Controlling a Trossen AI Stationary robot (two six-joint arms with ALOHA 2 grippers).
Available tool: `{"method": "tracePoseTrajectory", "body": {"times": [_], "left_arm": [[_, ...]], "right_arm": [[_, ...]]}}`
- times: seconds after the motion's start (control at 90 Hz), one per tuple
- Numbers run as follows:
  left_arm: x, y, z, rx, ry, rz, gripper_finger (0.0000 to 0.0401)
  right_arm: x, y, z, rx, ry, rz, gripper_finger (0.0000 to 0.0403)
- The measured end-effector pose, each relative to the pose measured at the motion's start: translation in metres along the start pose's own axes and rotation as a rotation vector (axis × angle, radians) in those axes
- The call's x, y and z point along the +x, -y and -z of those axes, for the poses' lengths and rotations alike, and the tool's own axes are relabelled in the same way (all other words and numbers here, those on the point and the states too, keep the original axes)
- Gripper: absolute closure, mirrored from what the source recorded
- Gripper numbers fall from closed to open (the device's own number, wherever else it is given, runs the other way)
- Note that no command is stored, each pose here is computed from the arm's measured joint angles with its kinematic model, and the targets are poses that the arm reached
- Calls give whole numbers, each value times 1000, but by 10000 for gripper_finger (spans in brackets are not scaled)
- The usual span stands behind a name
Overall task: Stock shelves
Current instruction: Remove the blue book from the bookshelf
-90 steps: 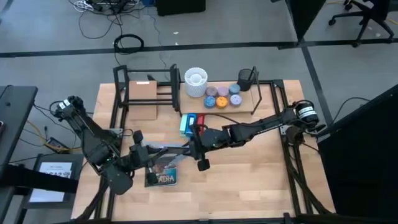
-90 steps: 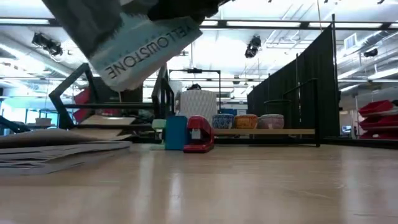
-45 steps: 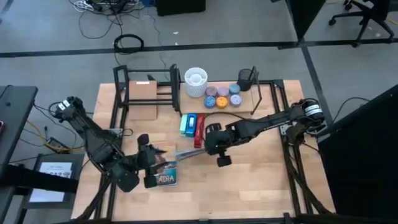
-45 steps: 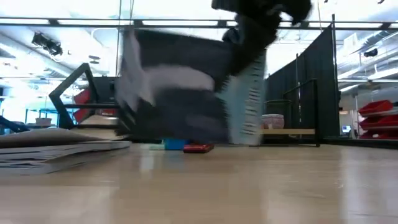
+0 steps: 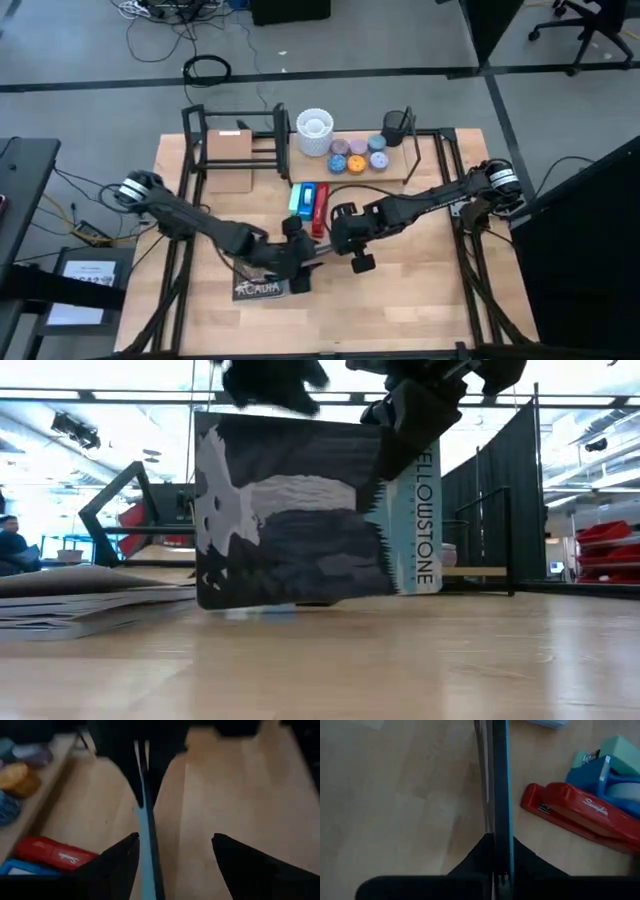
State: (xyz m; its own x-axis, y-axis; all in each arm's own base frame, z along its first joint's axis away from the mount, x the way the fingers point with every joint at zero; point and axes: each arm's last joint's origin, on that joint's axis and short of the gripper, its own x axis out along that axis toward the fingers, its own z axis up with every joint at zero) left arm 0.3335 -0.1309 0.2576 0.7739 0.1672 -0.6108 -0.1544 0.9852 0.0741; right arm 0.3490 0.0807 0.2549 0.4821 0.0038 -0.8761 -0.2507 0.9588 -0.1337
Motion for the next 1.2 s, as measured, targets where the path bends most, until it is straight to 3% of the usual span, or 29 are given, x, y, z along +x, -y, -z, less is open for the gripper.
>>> {"method": "tracePoseTrajectory", "body": {"times": [0.178,0.256,0.356,0.411,0.589,0.778,1.0,1.2], "left_arm": [[27,6,1,12,-54,-29,205],[30,8,-3,33,-88,-56,258],[26,8,-11,74,-161,-87,360],[21,7,-17,63,-186,-98,385],[-8,3,-32,-71,-201,-153,396],[-66,-1,-35,-359,-113,-179,398],[-136,-12,1,-652,85,-247,400],[-153,-21,50,-856,264,-260,400]], "right_arm": [[0,-3,0,3,1,-4,403],[-1,-5,0,-2,0,-5,403],[-1,-9,0,2,-4,-7,403],[-2,-11,-1,12,-3,-6,402],[-18,-20,5,31,-31,67,365],[-55,-28,20,90,31,206,301],[-77,-32,45,184,175,291,266],[-76,-32,55,227,295,275,267]]}}
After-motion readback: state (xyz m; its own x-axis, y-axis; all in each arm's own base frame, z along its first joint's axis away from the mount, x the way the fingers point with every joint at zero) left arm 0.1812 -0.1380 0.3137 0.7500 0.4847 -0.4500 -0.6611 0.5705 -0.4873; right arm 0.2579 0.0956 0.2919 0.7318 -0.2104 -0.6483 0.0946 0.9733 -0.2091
